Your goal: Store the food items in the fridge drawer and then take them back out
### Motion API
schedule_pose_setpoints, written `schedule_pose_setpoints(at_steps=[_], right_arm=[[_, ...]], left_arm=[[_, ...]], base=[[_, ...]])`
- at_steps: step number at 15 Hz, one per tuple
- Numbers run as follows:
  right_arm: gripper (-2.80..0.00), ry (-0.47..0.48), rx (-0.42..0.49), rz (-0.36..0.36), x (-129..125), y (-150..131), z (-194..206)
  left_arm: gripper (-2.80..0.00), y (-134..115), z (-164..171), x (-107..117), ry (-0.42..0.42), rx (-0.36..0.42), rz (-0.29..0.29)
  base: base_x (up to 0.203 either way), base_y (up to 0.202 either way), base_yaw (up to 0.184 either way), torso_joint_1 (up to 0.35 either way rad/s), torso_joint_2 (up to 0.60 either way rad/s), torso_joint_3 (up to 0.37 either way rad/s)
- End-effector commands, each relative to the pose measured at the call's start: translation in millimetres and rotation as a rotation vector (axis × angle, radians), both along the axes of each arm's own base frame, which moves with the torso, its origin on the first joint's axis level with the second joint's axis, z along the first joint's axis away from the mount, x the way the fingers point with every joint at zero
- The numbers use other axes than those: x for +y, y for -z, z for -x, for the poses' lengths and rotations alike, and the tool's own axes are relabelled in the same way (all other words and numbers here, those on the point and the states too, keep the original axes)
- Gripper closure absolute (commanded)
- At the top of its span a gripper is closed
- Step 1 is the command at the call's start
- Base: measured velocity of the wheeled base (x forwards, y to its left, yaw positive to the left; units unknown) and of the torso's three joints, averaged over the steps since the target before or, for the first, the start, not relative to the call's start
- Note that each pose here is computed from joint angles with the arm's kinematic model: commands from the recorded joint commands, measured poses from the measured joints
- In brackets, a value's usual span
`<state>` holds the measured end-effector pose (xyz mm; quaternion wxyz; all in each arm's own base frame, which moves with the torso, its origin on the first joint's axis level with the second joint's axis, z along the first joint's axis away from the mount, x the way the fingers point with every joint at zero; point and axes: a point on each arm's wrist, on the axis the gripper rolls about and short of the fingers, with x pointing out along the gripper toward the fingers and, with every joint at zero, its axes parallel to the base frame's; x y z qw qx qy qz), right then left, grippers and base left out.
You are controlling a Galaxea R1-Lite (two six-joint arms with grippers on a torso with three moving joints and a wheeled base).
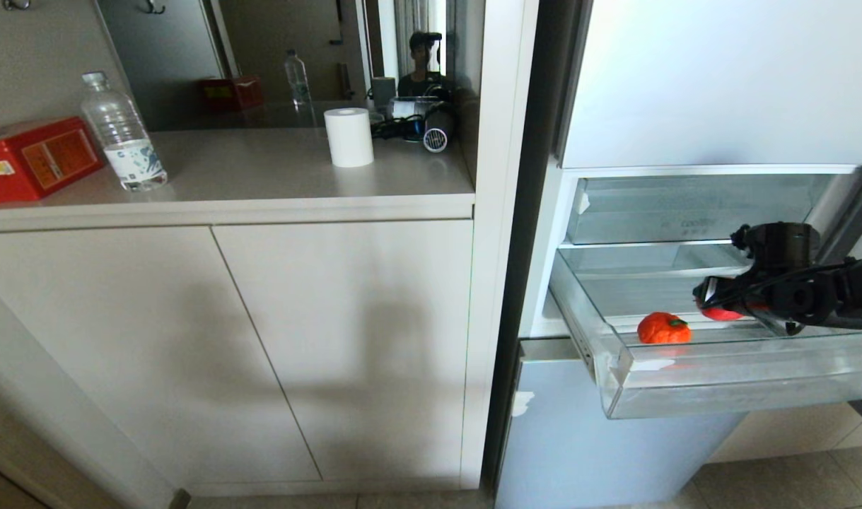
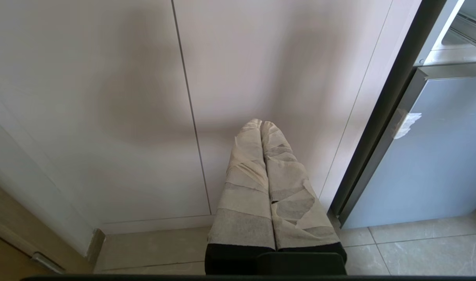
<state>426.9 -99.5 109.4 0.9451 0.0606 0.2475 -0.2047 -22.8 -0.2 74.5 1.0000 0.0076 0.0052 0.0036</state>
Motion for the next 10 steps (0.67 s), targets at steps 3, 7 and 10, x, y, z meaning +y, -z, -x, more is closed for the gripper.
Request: schedule_pose_setpoints(at_steps=[3, 7, 10], right_arm=[[-2.80, 0.005, 0.019, -0.006, -2, 10, -2], [-2.80, 0.010, 0.007, -0.005, -2, 5, -1], [-2.80, 0.011, -0.104, -0.002, 4, -45, 19]], left_arm=[[0.00, 0, 0, 0, 0.000, 0.001, 0.000], [0.00, 0, 0, 0, 0.000, 0.002, 0.000], [0.00, 0, 0, 0, 0.000, 0.000, 0.000]], base=[[0.000, 0.000, 0.000, 0.000, 0.00, 0.000], [0.000, 0.000, 0.000, 0.000, 0.00, 0.000], [0.000, 0.000, 0.000, 0.000, 0.00, 0.000]])
